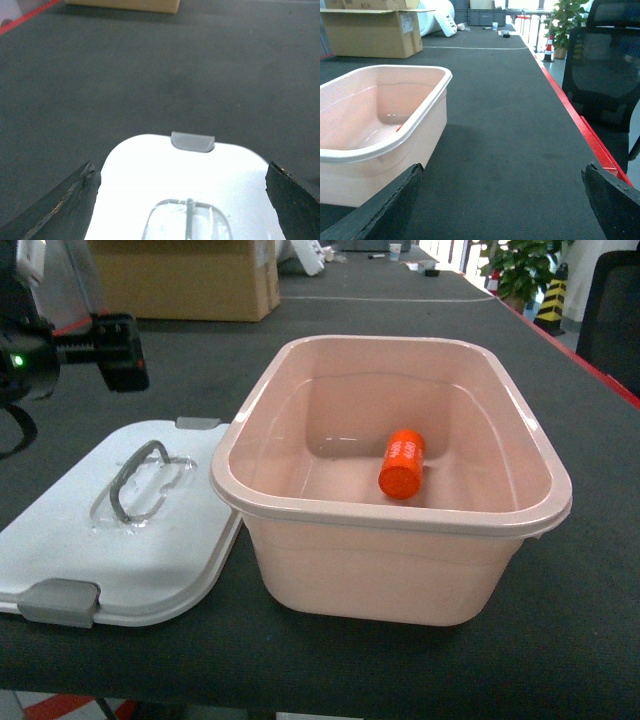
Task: Pick capacitor and pack into box
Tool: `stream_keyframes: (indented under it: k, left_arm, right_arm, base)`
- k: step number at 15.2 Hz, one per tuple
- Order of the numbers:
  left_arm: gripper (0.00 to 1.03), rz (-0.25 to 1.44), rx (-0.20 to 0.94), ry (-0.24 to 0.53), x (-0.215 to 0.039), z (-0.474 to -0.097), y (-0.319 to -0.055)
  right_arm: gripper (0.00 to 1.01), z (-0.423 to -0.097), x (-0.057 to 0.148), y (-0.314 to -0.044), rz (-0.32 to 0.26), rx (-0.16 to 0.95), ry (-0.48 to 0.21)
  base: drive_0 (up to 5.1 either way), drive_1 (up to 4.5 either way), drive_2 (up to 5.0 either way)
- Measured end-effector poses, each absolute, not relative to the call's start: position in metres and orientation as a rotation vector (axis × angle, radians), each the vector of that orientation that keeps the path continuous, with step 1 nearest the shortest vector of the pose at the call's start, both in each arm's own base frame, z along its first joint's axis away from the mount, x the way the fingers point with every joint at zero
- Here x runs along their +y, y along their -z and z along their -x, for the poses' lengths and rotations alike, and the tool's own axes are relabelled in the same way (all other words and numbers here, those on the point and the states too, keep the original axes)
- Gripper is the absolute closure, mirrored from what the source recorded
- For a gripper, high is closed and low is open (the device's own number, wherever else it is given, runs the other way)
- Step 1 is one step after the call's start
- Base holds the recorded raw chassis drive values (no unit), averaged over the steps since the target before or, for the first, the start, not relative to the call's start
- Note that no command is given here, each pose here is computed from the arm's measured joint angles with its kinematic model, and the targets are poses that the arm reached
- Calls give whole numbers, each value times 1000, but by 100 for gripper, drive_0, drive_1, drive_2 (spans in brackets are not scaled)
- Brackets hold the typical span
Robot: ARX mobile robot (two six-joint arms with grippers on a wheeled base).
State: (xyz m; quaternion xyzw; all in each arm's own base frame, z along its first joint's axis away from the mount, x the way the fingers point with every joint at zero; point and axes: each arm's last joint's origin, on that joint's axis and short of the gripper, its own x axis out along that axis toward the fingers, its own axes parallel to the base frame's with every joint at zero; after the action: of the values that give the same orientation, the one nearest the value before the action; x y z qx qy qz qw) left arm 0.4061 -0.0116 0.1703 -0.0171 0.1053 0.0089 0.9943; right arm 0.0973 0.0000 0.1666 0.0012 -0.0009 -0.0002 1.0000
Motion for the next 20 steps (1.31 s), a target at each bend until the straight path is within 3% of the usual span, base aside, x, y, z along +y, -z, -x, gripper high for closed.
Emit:
stream_keyframes:
  k: [5,10,11,12,13,14,16,18,20]
  left_arm:
    - [5,15,255,-21,-7,-419,-150]
    - [6,-17,428,31,-24,-437,-80]
    - [40,-57,398,24,-29,-435,-80]
    - [75,-60,448,15,-29,-431,-74]
    - [101,-56,445,1,-27,-431,-73]
    - [101,-39,434,-15,-24,-432,-74]
    - [101,-29,410,-26,-20,-432,-96]
    - [101,-24,292,-55,-14,-431,-143]
    - [101,-7,132,-103,-10,-432,-209]
  right_arm:
    - [3,-97,0,-167,-2,-1,0]
    - [3,-97,0,-167,-2,-2,0]
    - [3,-97,0,-167,-2,-2,0]
    - [3,-97,0,-167,-2,-2,0]
    - [3,-97,0,-167,-2,-2,0]
    - [3,-97,0,-167,-2,-2,0]
    - [3,-97,0,-167,-2,-2,0]
    - [3,-97,0,-167,-2,-1,0]
    - [3,-97,0,-167,-2,-2,0]
  base:
    - [0,0,0]
    - [0,0,0]
    - [0,0,0]
    - [0,0,0]
    - [0,0,0]
    - [0,0,0]
    - [0,0,0]
    - [0,0,0]
    - [0,0,0]
